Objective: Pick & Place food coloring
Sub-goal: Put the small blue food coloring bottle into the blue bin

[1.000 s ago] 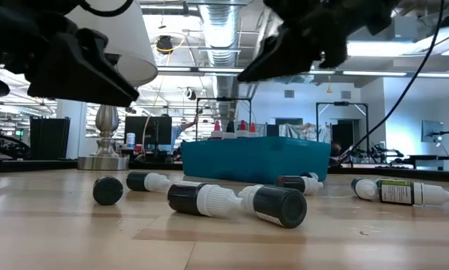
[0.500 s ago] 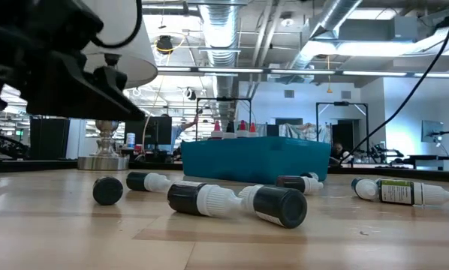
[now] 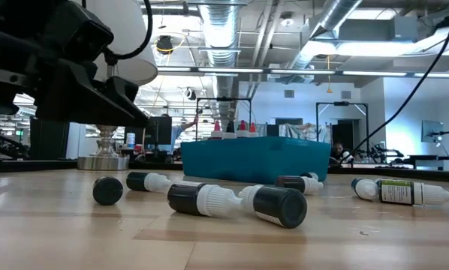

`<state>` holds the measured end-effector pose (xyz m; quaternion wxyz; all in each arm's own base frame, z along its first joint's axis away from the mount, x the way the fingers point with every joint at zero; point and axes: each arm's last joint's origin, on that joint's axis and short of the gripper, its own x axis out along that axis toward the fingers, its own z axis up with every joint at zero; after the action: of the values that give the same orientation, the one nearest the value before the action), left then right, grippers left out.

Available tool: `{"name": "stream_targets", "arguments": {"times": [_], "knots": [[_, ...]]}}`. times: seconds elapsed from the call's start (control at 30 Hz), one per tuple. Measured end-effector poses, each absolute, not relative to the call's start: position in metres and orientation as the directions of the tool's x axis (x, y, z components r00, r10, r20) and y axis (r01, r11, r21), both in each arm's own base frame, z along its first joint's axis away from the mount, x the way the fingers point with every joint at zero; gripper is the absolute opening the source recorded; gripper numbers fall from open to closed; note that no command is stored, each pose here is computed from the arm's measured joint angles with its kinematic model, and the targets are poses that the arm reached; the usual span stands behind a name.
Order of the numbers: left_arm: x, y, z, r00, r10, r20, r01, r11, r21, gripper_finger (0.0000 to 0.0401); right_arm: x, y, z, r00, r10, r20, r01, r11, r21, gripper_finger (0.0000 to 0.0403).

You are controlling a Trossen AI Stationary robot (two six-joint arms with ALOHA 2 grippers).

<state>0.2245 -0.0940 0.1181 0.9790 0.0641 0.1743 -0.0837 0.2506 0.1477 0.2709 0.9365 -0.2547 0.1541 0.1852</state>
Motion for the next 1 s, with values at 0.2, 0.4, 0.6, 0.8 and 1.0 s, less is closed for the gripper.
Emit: {"name": "stream_targets", "arguments": {"times": [0.2,0.4,0.6,0.8,1.0], "knots": [[0.233,-0.089,0.102,0.917,-0.173,-0.359,0.22,0.971,0.093,0.0148,0.251,0.148,0.271,0.884,0.268,-0.382,-0.42,0.815,-0.401,0.0132],[0.241,-0.08,0.092,0.903,-0.223,-0.368,0.256,0.966,0.043,0.0148,0.251,0.148,0.271,0.884,0.268,-0.383,-0.419,0.818,-0.394,0.0134],[0.248,-0.076,0.081,0.884,-0.244,-0.4,0.271,0.963,0.011,0.0148,0.251,0.148,0.271,0.884,0.268,-0.383,-0.418,0.821,-0.389,0.0132],[0.265,-0.076,0.066,0.856,-0.287,-0.431,0.307,0.951,-0.023,0.0148,0.251,0.148,0.271,0.884,0.268,-0.384,-0.416,0.826,-0.38,0.0132],[0.268,-0.072,0.065,0.85,-0.302,-0.432,0.314,0.948,-0.045,0.0148,0.25,0.147,0.269,0.878,0.265,-0.398,-0.419,0.827,-0.375,0.0132]]}}
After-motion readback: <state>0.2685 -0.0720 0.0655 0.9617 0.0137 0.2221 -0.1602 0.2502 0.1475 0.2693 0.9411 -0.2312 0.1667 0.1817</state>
